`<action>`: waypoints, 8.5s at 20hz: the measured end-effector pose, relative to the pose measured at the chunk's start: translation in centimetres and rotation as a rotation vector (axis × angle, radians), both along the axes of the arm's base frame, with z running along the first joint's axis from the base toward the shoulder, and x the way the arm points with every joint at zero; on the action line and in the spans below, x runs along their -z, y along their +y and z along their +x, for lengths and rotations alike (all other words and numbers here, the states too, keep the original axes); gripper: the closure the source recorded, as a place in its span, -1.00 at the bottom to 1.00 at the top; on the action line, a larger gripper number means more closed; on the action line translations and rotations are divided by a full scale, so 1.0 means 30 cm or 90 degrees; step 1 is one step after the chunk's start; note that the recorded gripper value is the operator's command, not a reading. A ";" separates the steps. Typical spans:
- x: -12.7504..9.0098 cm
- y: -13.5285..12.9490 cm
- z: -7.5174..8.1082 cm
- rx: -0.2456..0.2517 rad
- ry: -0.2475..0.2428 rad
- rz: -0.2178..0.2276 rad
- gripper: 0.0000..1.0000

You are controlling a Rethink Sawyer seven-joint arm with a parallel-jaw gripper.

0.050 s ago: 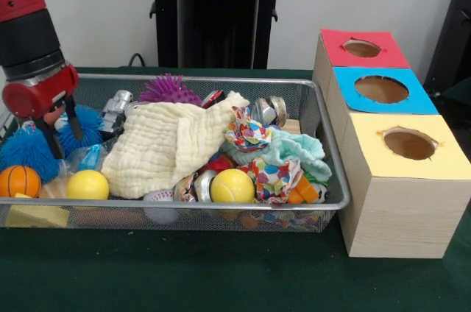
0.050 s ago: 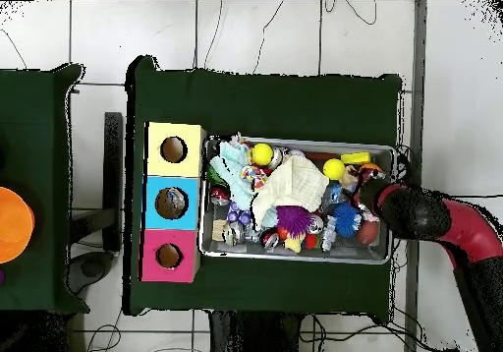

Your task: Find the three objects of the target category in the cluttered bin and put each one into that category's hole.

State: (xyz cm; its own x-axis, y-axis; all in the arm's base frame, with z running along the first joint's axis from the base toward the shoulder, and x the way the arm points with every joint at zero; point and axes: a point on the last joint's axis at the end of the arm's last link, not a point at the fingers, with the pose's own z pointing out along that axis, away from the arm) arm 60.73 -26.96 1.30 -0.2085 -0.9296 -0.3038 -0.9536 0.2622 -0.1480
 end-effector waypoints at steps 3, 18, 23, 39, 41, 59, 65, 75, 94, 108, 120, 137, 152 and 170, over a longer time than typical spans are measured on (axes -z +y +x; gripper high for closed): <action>-0.001 0.048 0.022 -0.013 0.000 0.003 -1.00; 0.061 0.232 0.092 -0.052 0.010 0.019 -1.00; 0.103 0.232 0.058 -0.050 0.027 0.022 -1.00; -0.016 0.069 0.035 -0.021 0.022 -0.027 -1.00; -0.056 0.048 0.049 -0.015 0.016 -0.035 -1.00; 0.019 0.049 -0.005 -0.001 0.045 -0.016 -1.00; 0.043 0.022 -0.040 0.000 0.056 -0.027 -1.00; 0.121 0.013 -0.091 0.005 0.058 -0.023 -1.00; 0.215 0.049 -0.091 0.031 0.011 0.001 1.00; 0.208 0.052 -0.082 0.035 0.008 0.000 1.00; -0.149 0.108 0.047 -0.002 0.033 -0.072 1.00; -0.579 0.261 0.131 0.047 0.043 -0.117 1.00; -0.563 0.573 -0.009 0.151 0.081 -0.132 1.00; -0.681 0.925 -0.148 0.355 0.027 -0.242 1.00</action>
